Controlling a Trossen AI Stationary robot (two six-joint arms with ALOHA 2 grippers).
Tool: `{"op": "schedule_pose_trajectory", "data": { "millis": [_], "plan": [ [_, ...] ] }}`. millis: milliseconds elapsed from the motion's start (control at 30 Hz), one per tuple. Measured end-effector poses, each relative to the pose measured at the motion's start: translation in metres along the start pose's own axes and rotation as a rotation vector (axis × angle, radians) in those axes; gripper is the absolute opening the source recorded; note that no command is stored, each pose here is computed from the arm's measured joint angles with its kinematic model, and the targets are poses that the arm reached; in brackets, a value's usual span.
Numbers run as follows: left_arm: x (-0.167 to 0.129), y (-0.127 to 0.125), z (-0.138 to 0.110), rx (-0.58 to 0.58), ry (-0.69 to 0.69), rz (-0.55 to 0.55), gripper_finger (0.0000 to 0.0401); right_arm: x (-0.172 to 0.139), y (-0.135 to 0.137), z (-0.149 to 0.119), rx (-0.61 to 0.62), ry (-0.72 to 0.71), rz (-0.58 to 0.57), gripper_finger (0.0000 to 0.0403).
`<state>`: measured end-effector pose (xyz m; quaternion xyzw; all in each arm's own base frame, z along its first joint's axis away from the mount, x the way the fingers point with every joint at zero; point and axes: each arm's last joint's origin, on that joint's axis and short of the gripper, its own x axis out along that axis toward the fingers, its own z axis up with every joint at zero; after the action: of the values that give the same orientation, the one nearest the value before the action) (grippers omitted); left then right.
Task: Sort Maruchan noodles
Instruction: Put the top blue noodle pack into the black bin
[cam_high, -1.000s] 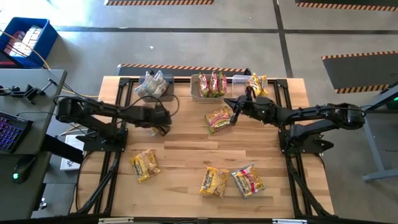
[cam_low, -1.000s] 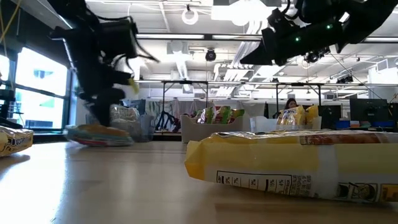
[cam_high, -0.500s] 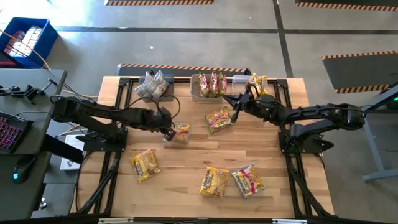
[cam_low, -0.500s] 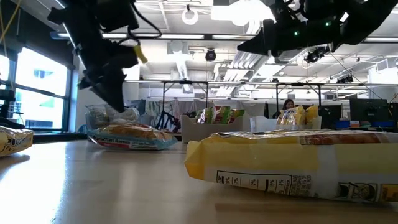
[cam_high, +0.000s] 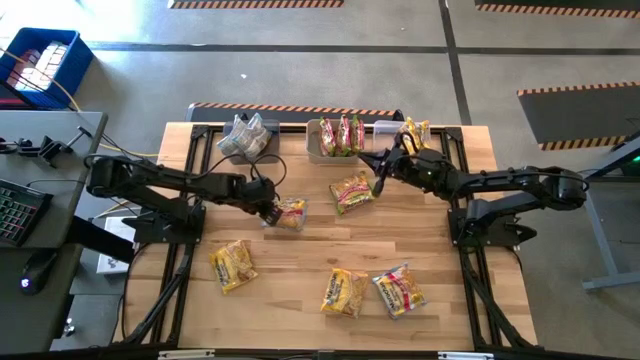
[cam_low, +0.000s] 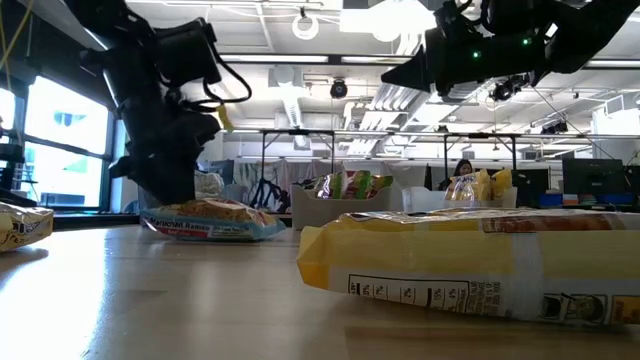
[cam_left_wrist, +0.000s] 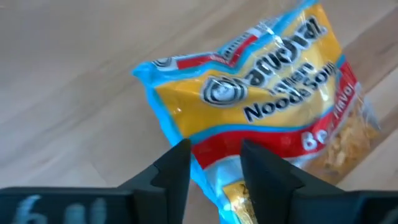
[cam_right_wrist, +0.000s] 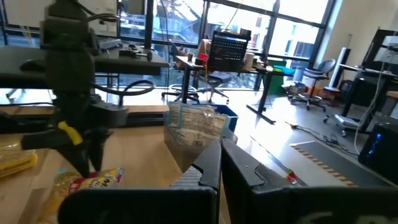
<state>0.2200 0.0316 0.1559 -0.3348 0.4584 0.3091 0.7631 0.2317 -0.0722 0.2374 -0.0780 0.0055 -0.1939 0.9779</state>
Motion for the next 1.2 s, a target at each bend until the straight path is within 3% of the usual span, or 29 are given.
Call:
{"op": "schedule_pose_trajectory", "data": {
  "millis": [200, 500, 667, 967, 1200],
  "plan": [
    [0.0, 0.005, 0.005, -0.006, 0.006, 0.0, 0.0166, 0.0, 0.0, 0.0, 0.0, 0.001, 0.003, 0.0],
    [0.0, 0.015, 0.002, 0.127, 0.016, 0.134, 0.0173, 0.0, 0.0, 0.0, -0.006, 0.003, 0.004, 0.0],
    [-0.001, 0.016, -0.001, 0.271, 0.026, 0.173, 0.0164, 0.0, 0.0, 0.0, -0.008, 0.004, 0.004, 0.0],
    [-0.007, 0.027, -0.007, 0.197, 0.133, 0.205, 0.0128, 0.0, 0.0, 0.0, -0.008, 0.004, 0.004, 0.0],
    [-0.033, 0.032, 0.003, 0.09, 0.014, 0.095, 0.0045, 0.0, 0.0, 0.0, -0.008, 0.004, 0.004, 0.0]
  ]
}}
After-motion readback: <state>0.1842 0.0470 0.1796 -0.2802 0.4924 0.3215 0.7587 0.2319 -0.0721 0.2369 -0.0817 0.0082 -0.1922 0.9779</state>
